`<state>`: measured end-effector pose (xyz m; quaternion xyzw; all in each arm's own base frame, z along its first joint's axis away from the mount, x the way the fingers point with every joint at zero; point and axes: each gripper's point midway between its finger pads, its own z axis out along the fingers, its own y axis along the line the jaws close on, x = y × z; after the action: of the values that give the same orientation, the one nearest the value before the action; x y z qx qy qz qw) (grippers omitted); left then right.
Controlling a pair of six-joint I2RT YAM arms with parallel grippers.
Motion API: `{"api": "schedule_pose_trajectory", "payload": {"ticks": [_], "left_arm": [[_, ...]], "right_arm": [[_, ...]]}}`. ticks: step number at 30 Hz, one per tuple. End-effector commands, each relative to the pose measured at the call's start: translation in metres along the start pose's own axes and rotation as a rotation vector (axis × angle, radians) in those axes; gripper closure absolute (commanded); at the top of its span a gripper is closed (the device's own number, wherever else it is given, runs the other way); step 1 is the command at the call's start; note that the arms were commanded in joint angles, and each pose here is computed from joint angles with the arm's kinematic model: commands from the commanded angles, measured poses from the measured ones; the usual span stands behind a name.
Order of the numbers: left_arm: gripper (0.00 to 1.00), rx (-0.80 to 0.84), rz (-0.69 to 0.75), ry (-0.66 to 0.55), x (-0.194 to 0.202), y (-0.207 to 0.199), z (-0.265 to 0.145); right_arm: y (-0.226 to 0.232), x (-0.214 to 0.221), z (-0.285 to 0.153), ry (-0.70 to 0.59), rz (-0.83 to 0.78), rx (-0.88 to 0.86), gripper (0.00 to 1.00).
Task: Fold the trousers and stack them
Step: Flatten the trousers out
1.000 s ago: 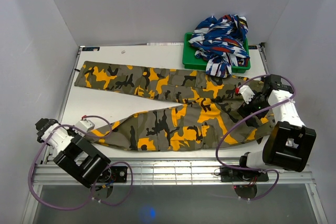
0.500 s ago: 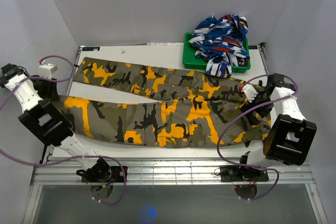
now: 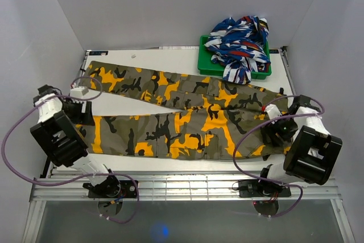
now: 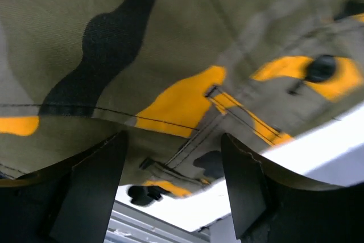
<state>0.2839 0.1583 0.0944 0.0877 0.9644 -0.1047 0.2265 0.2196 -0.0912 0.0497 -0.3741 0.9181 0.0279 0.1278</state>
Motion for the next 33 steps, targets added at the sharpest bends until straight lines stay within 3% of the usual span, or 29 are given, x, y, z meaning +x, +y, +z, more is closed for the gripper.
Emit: {"api": "schedule_pose_trajectory", "payload": {"ticks": [1, 3, 4, 5, 7, 10, 12, 16, 19, 23, 28, 32, 33], "left_arm": [[0.17, -0.018, 0.065, 0.074, 0.040, -0.015, 0.041], [0.18, 0.005, 0.051, 0.097, 0.054, -0.024, 0.046], [0.20, 0.026, 0.076, 0.148, 0.082, -0.040, 0.049], [0.21, 0.008, 0.092, 0.159, 0.087, -0.041, 0.046], [0.25, 0.063, 0.126, 0.229, 0.118, -0.062, 0.045], [0.28, 0.121, 0.157, 0.195, 0.107, -0.076, 0.029], [0.27, 0.149, 0.160, 0.077, 0.069, -0.079, 0.021], [0.22, 0.138, 0.109, -0.186, -0.062, -0.058, -0.002], [0.22, 0.143, 0.113, -0.282, -0.134, -0.040, 0.014], [0.23, 0.124, 0.048, -0.291, -0.195, -0.022, 0.063], [0.24, 0.084, 0.045, -0.241, -0.217, -0.010, 0.124], [0.28, 0.066, 0.034, -0.126, -0.179, -0.009, 0.156], [0.30, 0.062, 0.024, -0.071, -0.155, -0.013, 0.161]], "right_arm": [[0.012, 0.039, 0.038, 0.101, -0.055, 0.002, 0.30], [0.010, 0.057, 0.048, 0.143, -0.056, 0.011, 0.31], [-0.026, 0.102, 0.042, 0.233, 0.011, 0.041, 0.36], [-0.044, 0.110, 0.031, 0.234, 0.042, 0.076, 0.37], [-0.056, 0.104, 0.013, 0.193, 0.025, 0.055, 0.37], [-0.068, 0.077, -0.007, 0.091, 0.016, 0.069, 0.36], [-0.066, 0.047, -0.018, 0.006, 0.009, 0.043, 0.36], [-0.079, -0.022, -0.044, -0.168, 0.069, 0.049, 0.34], [-0.099, -0.072, -0.050, -0.243, 0.030, 0.111, 0.33], [-0.116, -0.110, -0.023, -0.229, 0.041, 0.106, 0.35], [-0.133, -0.128, 0.006, -0.213, 0.026, 0.117, 0.37], [-0.125, -0.117, 0.039, -0.150, -0.001, 0.098, 0.39], [-0.122, -0.113, 0.044, -0.137, -0.012, 0.098, 0.39]]}}
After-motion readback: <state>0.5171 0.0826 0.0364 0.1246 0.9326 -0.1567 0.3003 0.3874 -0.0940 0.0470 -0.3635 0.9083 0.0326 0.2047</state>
